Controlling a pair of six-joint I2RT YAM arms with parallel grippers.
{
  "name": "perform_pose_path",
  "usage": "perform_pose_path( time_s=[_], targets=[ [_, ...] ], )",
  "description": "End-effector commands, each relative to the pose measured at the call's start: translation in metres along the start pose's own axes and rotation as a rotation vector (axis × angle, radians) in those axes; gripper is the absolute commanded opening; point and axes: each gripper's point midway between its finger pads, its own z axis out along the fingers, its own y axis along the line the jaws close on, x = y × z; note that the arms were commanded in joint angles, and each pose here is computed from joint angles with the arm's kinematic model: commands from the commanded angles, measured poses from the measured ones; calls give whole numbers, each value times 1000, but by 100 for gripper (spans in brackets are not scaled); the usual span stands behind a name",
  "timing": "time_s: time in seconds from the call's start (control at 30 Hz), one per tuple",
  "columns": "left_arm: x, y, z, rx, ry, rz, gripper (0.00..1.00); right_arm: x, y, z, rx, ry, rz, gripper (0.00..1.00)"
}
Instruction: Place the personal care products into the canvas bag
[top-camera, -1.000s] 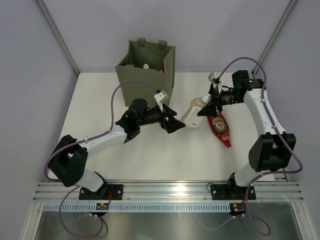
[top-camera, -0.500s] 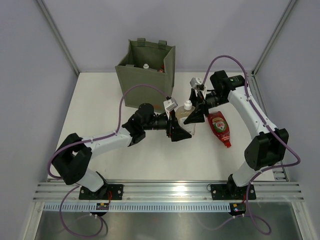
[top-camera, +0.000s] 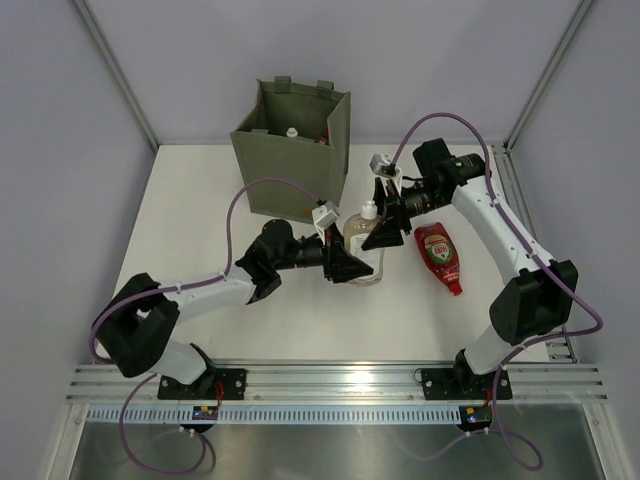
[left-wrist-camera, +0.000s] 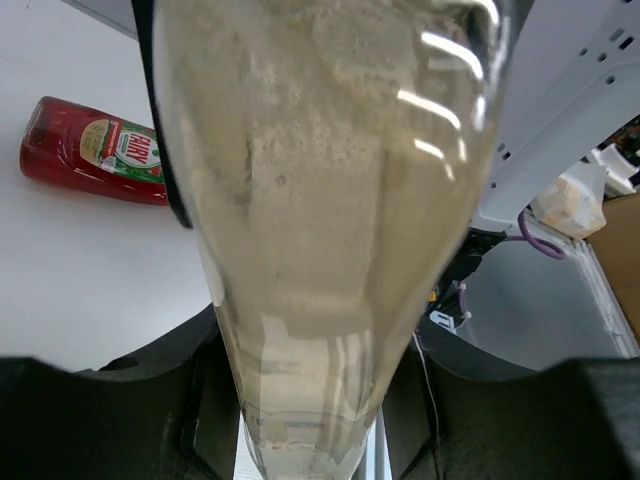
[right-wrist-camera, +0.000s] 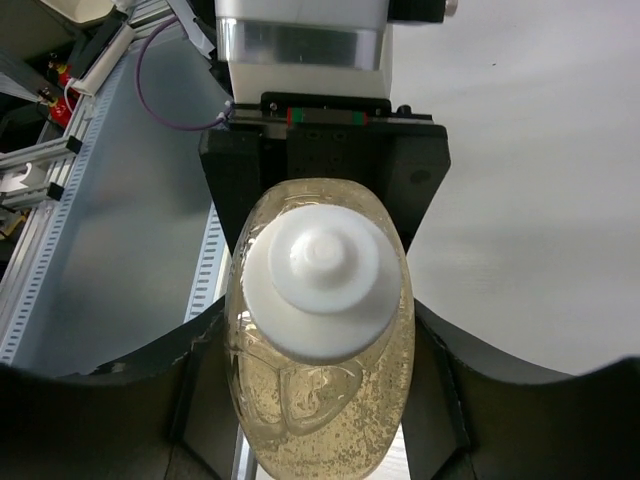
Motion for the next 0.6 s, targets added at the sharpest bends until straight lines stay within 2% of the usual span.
perform_pose_path(
  time_s=[0.0, 0.07, 0.17, 0.2, 0.33, 0.43, 0.53, 0.57],
  targets=[
    [-46, -18, -29, 37, -193, 42, 0, -30, 9, -10, 47, -41, -98, 65],
    [-51, -16, -40, 24, -211, 34, 0, -32, 6, -12, 68, -29, -114, 71],
    [-54, -17, -54, 7, -213, 37, 0, -37, 3, -14, 90, -27, -116, 96],
    [-54, -18, -57, 5, -210, 39, 0, -39, 2, -14, 95, -30, -107, 99],
    [-62, -19, -71, -19, -221, 49, 0, -50, -6, -17, 137, -36, -130, 100],
    [-86, -14, -86, -70, -263, 69, 0, -57, -17, -31, 221, -41, -136, 100],
    [-131, -7, -101, -147, -324, 82, 0, -60, -34, -56, 337, -63, -129, 100],
    [-167, -9, -109, -171, -381, 115, 0, -59, -38, -61, 365, -66, -124, 100]
  ],
)
